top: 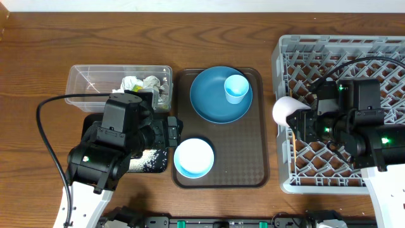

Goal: Sort waste into correct bins and load items into the dishwasher rack
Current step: 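Carry the pink cup right with right gripper over the rack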

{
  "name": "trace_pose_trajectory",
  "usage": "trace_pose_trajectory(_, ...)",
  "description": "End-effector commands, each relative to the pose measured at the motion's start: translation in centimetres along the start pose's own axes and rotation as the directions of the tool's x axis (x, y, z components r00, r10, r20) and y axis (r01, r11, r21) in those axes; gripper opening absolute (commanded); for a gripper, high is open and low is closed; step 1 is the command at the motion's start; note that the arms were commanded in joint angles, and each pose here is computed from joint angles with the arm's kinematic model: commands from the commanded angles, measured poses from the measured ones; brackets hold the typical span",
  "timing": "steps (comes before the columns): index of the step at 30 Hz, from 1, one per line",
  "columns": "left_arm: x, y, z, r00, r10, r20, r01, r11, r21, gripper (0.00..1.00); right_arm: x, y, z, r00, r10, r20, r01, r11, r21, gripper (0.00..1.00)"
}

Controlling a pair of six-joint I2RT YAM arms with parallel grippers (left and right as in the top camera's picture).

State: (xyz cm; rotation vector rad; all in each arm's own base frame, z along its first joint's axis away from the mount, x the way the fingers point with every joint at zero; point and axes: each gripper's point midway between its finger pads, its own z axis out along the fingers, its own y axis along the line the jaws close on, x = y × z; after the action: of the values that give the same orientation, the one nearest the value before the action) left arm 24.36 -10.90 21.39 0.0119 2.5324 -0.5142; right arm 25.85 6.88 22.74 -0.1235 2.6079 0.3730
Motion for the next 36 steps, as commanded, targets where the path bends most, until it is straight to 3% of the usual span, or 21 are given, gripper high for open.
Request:
trace_pose_trajectory(1, 0.3, 0.5, 0.3, 1.000, 0.000, -0.007, 0.000, 1.000, -0.021, 0.98, -0.8, -1.1, -1.0, 0.999, 0.031, 0.041, -0.034, 0.997, 0.068, 0.18)
trace_pose_trajectory(9, 0.3, 0.5, 0.3, 1.000, 0.000, -0.007, 0.000, 1.000, -0.021, 0.98, -0.7, -3.7, -1.4, 0.996, 0.075, 0.055, -0.085, 0.973, 0.214, 0.21)
trace_pose_trajectory(36, 0.3, 0.5, 0.3, 1.000, 0.000, -0.007, 0.000, 1.000, -0.020, 0.98, 0.8, -7.9, 1.7, 0.971, 0.218, -0.096, -0.181, 0.937, 0.299, 0.15)
